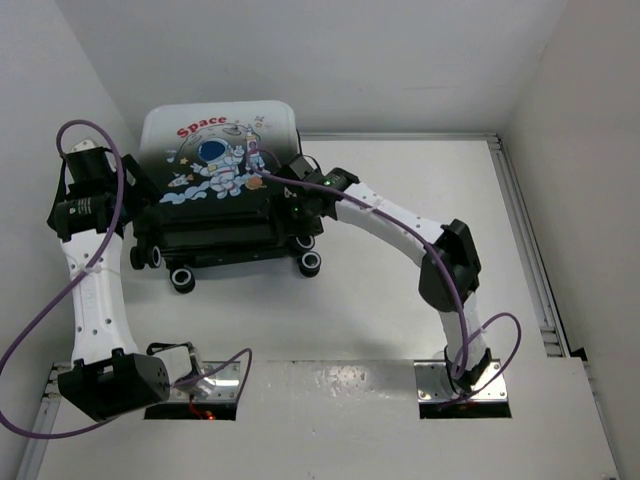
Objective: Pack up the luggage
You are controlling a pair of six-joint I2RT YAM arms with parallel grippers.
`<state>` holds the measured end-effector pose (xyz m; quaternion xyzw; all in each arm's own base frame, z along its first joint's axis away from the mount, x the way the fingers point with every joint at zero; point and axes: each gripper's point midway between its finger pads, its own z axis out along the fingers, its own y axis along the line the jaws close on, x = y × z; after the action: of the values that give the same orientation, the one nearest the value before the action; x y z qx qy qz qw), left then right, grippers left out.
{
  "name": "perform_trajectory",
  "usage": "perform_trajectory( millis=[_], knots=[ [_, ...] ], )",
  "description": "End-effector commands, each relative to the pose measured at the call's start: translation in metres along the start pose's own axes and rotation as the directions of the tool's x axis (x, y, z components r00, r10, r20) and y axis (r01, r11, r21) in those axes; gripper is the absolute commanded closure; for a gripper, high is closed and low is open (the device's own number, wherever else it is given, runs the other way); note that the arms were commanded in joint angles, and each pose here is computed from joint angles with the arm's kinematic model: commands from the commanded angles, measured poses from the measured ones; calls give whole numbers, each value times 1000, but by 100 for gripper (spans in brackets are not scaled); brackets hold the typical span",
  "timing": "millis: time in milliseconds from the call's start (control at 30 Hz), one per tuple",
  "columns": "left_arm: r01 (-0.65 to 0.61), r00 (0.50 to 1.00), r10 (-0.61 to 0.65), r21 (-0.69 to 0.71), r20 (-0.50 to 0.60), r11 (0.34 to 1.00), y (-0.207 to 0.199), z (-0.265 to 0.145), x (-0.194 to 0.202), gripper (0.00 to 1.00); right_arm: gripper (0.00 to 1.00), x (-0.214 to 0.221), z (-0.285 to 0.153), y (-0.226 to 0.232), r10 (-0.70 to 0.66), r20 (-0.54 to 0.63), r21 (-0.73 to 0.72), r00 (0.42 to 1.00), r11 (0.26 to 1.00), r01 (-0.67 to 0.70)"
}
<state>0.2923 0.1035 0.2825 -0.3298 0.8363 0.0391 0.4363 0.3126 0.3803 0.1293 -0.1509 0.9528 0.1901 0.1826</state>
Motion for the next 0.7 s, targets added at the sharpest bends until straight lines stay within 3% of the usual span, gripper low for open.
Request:
perform_trajectory(
  millis=[0, 100, 400, 533, 667],
  knots=[
    [13, 999, -13, 9, 49, 1000, 0, -3, -11, 1, 84, -27, -7, 11, -104, 169, -36, 980, 993, 112],
    [12, 999, -13, 17, 46, 1000, -1, -1, -9, 1, 100, -37, -29, 18, -182, 278, -33, 943, 979, 199],
    [13, 999, -15, 40, 52, 999, -6, 4, -11, 1, 100, -88, -110, 28, -353, 527, 70, 773, 925, 374],
    [12, 999, -14, 51, 46, 999, -9, 7, -11, 1, 100, -105, -116, 20, -342, 539, 85, 770, 931, 354],
    [23, 997, -26, 46, 69, 999, -9, 9, -19, 1, 100, -103, -89, -5, -295, 481, 71, 826, 952, 299]
  ],
)
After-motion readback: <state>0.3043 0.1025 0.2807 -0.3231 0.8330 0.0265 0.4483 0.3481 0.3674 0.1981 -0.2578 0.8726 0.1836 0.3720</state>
